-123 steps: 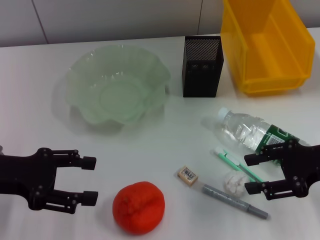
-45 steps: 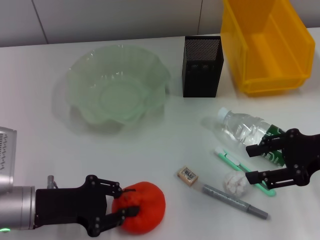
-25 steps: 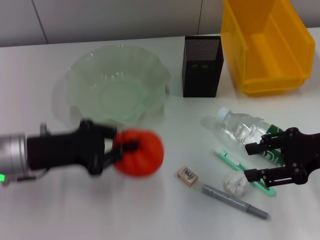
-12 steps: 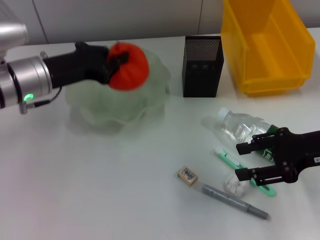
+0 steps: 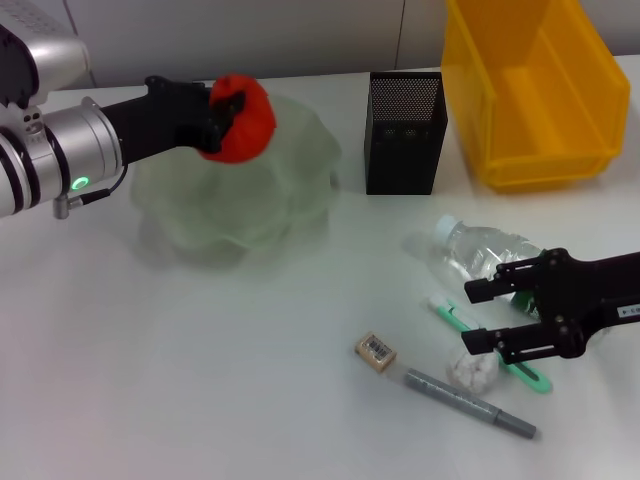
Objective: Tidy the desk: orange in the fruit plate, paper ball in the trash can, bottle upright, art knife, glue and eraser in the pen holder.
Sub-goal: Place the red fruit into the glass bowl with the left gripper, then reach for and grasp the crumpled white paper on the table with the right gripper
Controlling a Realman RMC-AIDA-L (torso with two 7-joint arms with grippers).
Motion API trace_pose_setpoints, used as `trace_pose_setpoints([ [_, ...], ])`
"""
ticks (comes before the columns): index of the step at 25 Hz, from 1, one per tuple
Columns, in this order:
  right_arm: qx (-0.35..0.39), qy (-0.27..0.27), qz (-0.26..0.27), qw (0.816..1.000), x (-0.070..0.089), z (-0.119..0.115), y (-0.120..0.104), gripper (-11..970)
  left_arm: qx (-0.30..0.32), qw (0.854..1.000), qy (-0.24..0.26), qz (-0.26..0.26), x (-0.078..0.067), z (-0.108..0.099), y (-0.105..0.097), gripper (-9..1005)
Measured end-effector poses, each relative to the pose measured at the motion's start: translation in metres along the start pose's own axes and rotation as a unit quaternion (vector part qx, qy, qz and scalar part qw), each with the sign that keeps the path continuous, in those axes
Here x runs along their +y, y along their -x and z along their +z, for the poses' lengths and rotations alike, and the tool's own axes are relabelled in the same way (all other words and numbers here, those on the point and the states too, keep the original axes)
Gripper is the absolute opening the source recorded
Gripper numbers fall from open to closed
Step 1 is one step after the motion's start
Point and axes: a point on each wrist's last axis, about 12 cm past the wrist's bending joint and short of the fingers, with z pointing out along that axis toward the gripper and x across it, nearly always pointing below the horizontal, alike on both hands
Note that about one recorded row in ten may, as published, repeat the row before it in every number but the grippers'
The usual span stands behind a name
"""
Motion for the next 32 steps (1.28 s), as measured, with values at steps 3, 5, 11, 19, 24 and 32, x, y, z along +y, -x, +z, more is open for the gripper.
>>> trace_pose_setpoints([
  [3,0.000,-0.001,-0.002,1.000,-0.001,0.001,0.001,662,-0.017,1.000,0.002,-0.002,-0.003,0.000,0.001,164],
  [5,0.000,-0.004,-0.001,1.000,-0.001,0.001,0.001,662,-0.020,1.000,0.002,0.003,-0.004,0.001,0.000,184],
  [11,0.000,-0.005,-0.001,1.000,-0.002,0.001,0.001,662,-0.019,1.000,0.003,0.006,-0.006,0.002,-0.001,293],
  [19,0.000,-0.007,-0.005,1.000,-0.003,0.001,0.004,662,-0.025,1.000,0.004,-0.001,-0.005,-0.004,-0.004,545],
  [24,0.009,-0.024,0.005,1.000,-0.007,-0.006,0.018,663,-0.066,0.996,-0.053,-0.011,-0.014,-0.028,-0.007,747],
  [32,0.154,-0.046,0.015,0.987,0.002,0.000,0.069,663,-0.097,0.983,-0.155,-0.033,-0.037,-0.080,-0.031,865],
])
